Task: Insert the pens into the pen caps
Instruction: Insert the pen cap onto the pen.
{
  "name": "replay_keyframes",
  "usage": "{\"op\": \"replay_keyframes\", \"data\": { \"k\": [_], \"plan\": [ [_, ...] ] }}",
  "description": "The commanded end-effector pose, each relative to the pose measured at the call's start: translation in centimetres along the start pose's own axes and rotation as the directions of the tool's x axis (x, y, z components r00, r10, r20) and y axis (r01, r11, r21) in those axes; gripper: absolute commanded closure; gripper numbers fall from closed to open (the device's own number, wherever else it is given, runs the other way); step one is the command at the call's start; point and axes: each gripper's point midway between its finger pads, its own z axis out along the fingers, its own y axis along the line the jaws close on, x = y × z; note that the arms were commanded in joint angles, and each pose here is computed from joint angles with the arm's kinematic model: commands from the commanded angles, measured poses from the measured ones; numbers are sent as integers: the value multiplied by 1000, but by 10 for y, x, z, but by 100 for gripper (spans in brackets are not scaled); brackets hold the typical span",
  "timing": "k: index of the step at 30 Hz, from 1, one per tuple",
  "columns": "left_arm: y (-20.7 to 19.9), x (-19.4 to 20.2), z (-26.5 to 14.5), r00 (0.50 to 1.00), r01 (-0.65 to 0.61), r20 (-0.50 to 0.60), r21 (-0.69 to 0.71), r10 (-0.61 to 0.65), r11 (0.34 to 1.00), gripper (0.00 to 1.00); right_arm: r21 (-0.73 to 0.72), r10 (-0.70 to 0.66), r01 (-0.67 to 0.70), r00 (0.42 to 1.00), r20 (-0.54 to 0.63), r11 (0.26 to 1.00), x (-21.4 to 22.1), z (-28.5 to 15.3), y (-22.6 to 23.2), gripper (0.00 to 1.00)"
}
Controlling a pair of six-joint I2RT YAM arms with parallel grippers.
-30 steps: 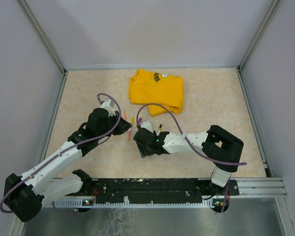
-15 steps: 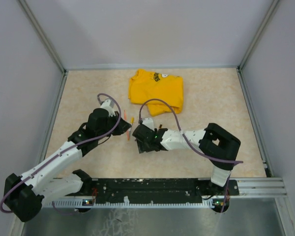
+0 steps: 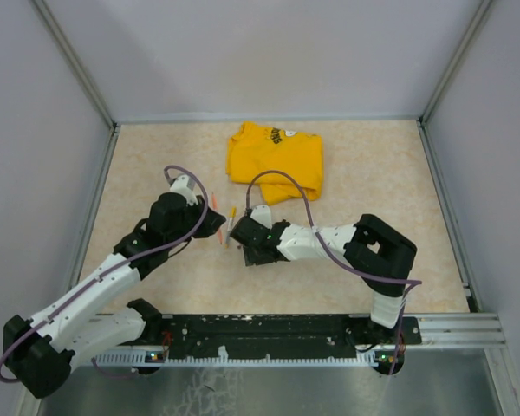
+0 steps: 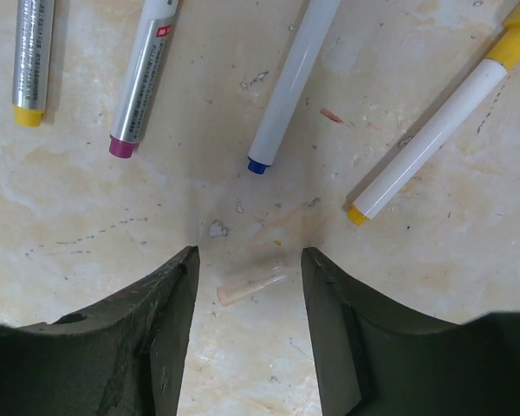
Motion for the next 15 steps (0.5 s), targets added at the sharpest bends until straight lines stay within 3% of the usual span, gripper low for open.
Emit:
{"op": "replay_keyframes", "data": {
  "k": [1, 15],
  "plan": [
    [-2, -16, -6, 999, -10, 44, -5, 11, 1000, 100, 91, 12, -5, 997, -80, 996, 25, 14, -24, 48],
    [-7, -11, 0, 1000, -18, 22, 22, 17, 1000, 100, 134, -11, 26, 994, -110, 991, 40, -2, -35, 49]
  ]
}}
